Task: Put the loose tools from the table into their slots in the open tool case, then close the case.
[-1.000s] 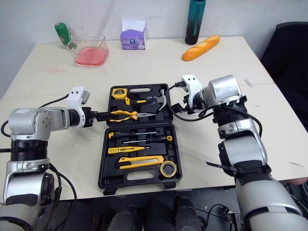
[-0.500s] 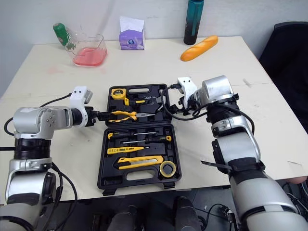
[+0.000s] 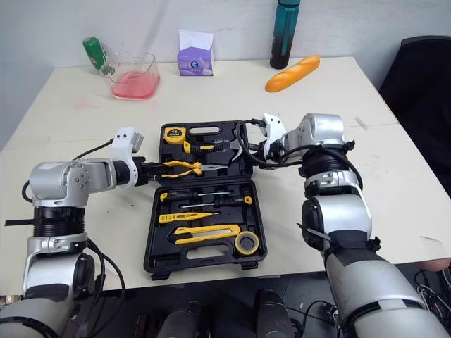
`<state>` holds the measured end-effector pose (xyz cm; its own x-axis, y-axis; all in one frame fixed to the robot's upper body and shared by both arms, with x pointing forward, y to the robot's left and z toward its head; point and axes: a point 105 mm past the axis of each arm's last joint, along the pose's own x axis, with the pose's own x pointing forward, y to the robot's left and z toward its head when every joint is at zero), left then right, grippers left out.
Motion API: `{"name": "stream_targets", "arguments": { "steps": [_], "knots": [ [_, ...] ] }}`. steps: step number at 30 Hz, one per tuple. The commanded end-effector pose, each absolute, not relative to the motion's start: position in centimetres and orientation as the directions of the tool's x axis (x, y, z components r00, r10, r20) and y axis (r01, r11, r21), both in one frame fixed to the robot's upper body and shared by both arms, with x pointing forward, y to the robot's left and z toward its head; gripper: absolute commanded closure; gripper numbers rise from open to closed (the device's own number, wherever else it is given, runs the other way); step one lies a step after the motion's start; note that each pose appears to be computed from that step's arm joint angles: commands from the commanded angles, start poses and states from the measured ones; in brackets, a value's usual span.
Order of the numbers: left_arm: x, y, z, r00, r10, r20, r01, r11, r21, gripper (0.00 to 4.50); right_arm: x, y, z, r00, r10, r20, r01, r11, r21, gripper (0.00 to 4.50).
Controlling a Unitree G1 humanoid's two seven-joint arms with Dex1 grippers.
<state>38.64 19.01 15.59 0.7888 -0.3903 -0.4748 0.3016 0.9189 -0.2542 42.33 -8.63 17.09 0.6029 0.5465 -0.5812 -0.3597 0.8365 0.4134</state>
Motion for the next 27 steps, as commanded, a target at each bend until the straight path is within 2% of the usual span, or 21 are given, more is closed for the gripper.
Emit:
{"name": "stream_targets", "arguments": {
  "steps": [1, 6, 8, 16, 18, 23, 27],
  "knots": [
    [39.7, 19.3, 19.5, 0.879, -0.382, -0.285, 0.322, 0.917, -0.238, 4.3, 43.2, -8.4, 19.7, 0.703, 0.572, -0.423, -0.426, 0.815, 0.394, 4.5],
    [40.3, 19.9, 20.5, 0.915, -0.347, -0.205, 0.299, 0.925, -0.233, 4.32, 42.8, -8.0, 21.2, 0.734, 0.616, -0.286, -0.52, 0.781, 0.346, 4.5],
    [40.3, 20.1, 20.4, 0.921, -0.343, -0.186, 0.298, 0.926, -0.233, 4.32, 42.5, -8.2, 21.3, 0.754, 0.613, -0.237, -0.56, 0.788, 0.258, 4.5],
    [40.2, 20.6, 21.4, 0.942, -0.336, -0.018, 0.329, 0.931, -0.161, 4.38, 42.0, -8.6, 22.4, 0.798, 0.599, -0.064, -0.588, 0.798, 0.13, 4.5],
    [40.1, 21.0, 22.0, 0.945, -0.323, 0.04, 0.326, 0.939, -0.109, 4.38, 41.8, -8.8, 23.0, 0.801, 0.599, 0.006, -0.599, 0.8, 0.029, 4.5],
    [39.4, 22.4, 23.5, 0.937, -0.268, 0.224, 0.259, 0.963, 0.068, 4.5, 41.3, -10.1, 23.6, 0.826, 0.535, 0.178, -0.506, 0.842, -0.184, 4.5],
    [38.5, 23.2, 23.6, 0.916, -0.257, 0.307, 0.195, 0.957, 0.216, 4.5, 39.4, -10.1, 23.1, 0.743, 0.604, 0.29, -0.407, 0.751, -0.52, 4.5]
  ]
}}
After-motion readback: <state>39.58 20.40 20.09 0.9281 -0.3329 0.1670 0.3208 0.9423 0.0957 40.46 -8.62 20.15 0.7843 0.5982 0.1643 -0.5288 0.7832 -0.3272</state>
